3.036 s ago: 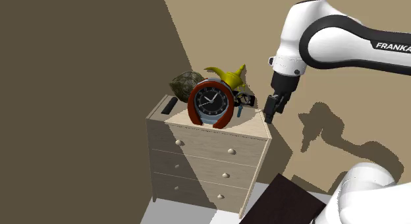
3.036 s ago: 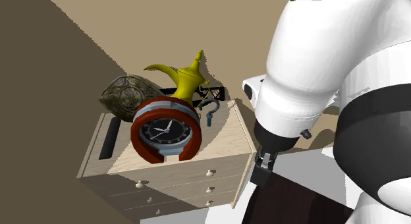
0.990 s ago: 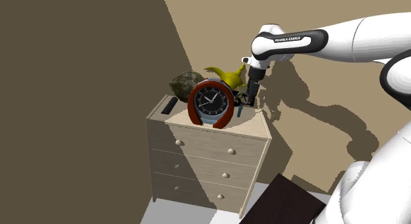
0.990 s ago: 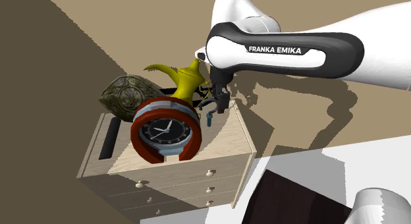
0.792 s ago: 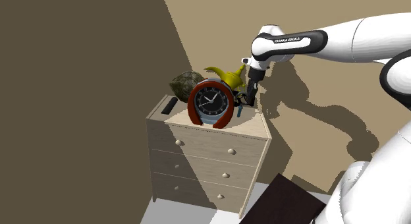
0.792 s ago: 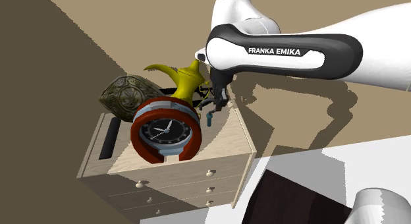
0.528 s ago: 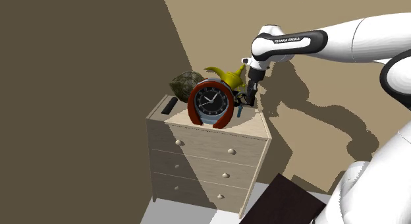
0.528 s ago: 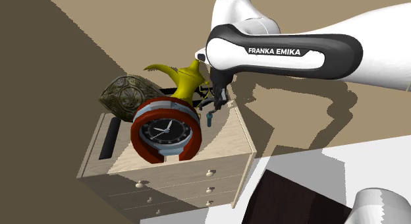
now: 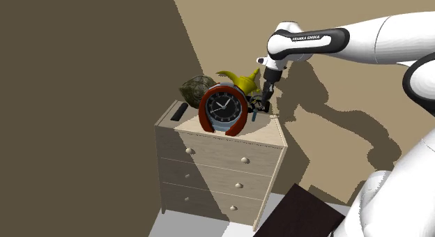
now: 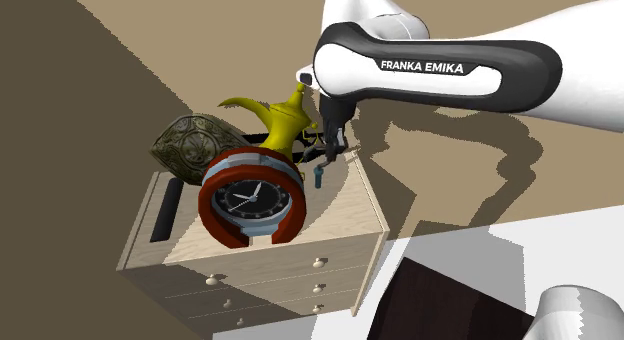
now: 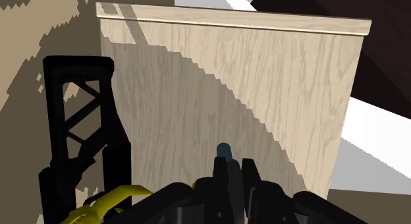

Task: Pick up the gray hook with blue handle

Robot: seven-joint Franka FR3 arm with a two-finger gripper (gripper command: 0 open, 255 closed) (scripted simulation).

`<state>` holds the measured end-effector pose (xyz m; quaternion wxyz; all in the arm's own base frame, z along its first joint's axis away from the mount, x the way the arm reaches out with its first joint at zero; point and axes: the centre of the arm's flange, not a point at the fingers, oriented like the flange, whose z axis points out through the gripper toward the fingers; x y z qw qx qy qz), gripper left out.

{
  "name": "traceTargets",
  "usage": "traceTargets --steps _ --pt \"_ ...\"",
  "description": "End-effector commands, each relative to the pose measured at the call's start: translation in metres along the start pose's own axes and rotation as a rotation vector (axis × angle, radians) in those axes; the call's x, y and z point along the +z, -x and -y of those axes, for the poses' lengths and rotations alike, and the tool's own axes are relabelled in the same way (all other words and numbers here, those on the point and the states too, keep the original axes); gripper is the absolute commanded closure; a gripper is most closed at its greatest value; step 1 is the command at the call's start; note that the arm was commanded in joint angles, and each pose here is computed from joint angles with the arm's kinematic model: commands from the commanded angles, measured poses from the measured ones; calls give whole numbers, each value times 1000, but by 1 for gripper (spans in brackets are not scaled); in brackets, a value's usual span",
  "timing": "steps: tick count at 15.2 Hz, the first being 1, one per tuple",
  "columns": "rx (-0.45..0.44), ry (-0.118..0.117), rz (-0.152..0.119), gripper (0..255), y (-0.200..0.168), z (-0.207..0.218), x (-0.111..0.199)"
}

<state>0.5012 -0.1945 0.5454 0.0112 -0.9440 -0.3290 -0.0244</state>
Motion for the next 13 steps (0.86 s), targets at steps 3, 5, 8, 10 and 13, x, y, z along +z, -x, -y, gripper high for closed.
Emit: traceTargets --steps 3,5,8,10,13 --pt "0 0 0 255 -2 0 -20" --pt "0 0 0 255 -3 0 -31" --pt "0 0 0 255 -4 0 -47" --pt "0 0 0 255 -4 1 -57" --pt "0 0 0 255 -4 1 -63"
